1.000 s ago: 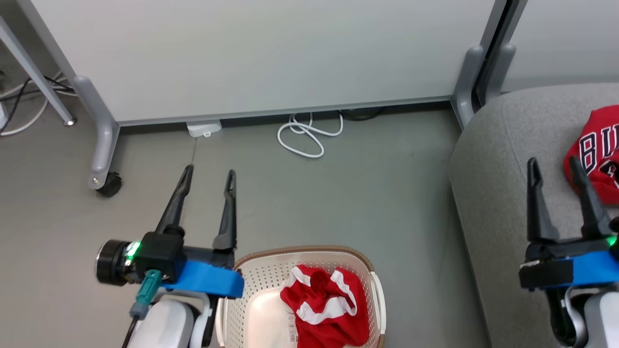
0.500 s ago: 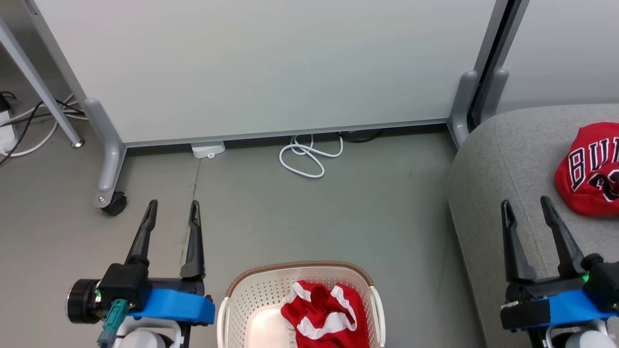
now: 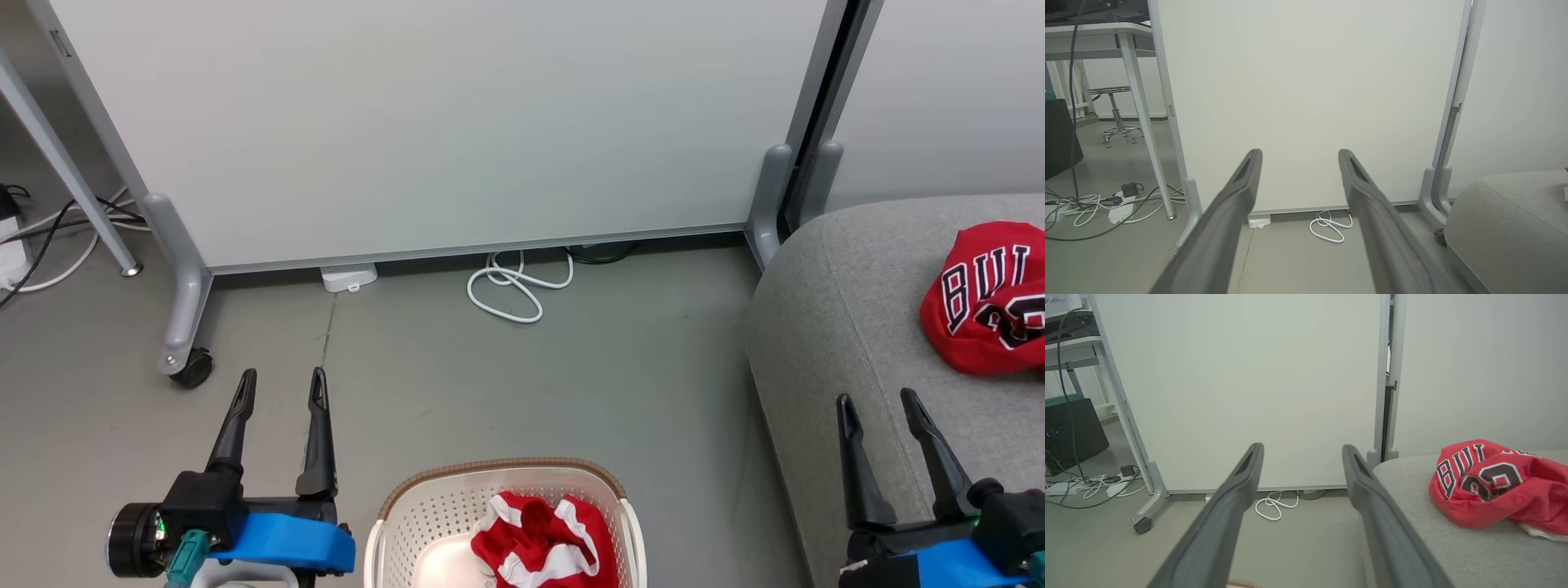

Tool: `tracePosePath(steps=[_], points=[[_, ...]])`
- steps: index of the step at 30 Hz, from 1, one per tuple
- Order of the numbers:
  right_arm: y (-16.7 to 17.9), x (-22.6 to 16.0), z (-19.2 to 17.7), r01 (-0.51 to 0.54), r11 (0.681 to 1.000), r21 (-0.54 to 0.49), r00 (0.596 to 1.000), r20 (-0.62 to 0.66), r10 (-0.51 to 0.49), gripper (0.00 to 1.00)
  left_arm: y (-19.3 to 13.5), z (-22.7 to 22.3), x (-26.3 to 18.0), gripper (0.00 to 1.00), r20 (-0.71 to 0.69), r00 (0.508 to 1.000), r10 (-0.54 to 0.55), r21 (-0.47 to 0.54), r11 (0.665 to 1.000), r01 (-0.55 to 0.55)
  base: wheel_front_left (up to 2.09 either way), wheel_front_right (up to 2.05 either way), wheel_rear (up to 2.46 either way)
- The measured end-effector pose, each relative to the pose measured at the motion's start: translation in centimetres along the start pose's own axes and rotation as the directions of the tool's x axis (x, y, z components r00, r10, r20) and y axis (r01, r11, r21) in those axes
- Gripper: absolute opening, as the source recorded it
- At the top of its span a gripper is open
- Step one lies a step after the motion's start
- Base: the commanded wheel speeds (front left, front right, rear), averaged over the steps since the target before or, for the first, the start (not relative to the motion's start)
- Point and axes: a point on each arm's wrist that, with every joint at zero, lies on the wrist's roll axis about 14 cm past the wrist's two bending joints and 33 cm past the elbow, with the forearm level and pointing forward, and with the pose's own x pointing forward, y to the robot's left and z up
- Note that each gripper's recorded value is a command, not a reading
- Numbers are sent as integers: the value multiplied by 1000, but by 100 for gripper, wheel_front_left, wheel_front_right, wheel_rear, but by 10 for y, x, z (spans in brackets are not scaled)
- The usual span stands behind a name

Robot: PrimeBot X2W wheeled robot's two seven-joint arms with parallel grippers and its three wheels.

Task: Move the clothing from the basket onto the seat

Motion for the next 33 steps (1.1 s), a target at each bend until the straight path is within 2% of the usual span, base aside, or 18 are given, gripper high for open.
tracePosePath(steps=[21,28,33], points=[[2,-5,-4,6,1000,8,1000,-11,-6,100,-5,-9,0,100,-26,999,-21,1,1000,21,0,0,0],[4,-1,-1,-1,1000,4,1000,-2,1,100,-32,-18,10,100,-55,991,-122,2,992,123,0,0,0],[7,8,2,-18,1000,-3,1000,11,18,100,-59,-33,24,100,-101,970,-219,2,975,221,0,0,0]])
